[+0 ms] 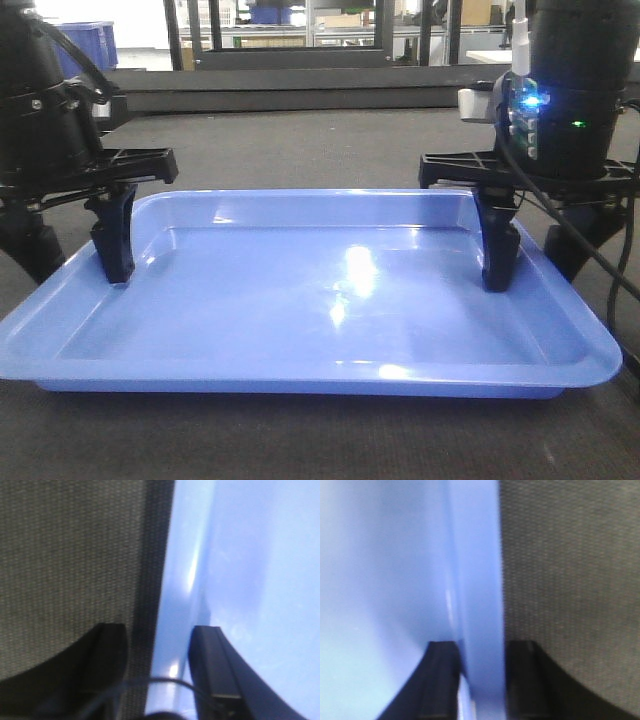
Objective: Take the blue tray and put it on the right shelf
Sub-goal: 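Close both grippers on the tray rims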
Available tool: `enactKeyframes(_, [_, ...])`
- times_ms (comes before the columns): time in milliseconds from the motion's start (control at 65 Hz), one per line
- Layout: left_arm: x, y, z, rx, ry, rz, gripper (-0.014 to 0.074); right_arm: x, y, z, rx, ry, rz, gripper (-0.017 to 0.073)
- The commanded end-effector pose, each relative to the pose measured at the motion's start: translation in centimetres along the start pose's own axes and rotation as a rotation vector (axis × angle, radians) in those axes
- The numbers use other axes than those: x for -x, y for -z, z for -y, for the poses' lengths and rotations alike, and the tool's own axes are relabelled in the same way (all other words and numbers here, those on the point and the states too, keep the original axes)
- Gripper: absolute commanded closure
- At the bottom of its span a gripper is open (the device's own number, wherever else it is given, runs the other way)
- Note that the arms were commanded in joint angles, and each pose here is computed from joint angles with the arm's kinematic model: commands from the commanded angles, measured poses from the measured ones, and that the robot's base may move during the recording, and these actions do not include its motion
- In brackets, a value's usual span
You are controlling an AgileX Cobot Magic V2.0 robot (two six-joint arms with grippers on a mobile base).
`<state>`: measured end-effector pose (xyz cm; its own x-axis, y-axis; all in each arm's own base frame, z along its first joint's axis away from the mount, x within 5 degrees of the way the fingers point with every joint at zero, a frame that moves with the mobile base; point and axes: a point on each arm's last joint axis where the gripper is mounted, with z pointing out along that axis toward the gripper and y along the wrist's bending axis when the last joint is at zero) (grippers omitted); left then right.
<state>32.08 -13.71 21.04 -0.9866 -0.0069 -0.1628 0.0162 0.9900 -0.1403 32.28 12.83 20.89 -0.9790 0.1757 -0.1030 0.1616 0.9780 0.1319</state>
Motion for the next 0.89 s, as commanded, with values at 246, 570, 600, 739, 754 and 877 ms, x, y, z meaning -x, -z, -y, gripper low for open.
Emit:
enactKeyframes(246, [0.34, 2.07, 0.36, -0.023, -0.017, 0.075, 0.0527, 0.19, 2.08, -0.11, 0.022, 0.017, 0.061, 0.0327])
enactKeyframes(570, [0.34, 2.07, 0.36, -0.023, -0.018, 0.075, 0.0541, 0.19, 2.09, -0.11, 0.022, 0.021, 0.061, 0.0328])
enactKeyframes(600, [0.34, 2.07, 0.36, -0.023, -0.018, 0.075, 0.0541, 0.19, 2.09, -0.11, 0.022, 0.021, 0.061, 0.0330])
enactKeyframes(739, [0.34, 2.07, 0.36, -0.023, -0.019, 0.075, 0.0541, 0.19, 2.09, -0.11, 0.022, 0.026, 0.061, 0.0388])
enactKeyframes(754, [0.34, 2.07, 0.36, -0.023, -0.019, 0.075, 0.0541, 0.19, 2.09, -0.11, 0.022, 0.026, 0.061, 0.0393])
enactKeyframes(877, [0.34, 2.07, 0.36, -0.023, -0.019, 0.075, 0.0541, 0.21, 2.09, -0.12, 0.023, 0.026, 0.063, 0.0403])
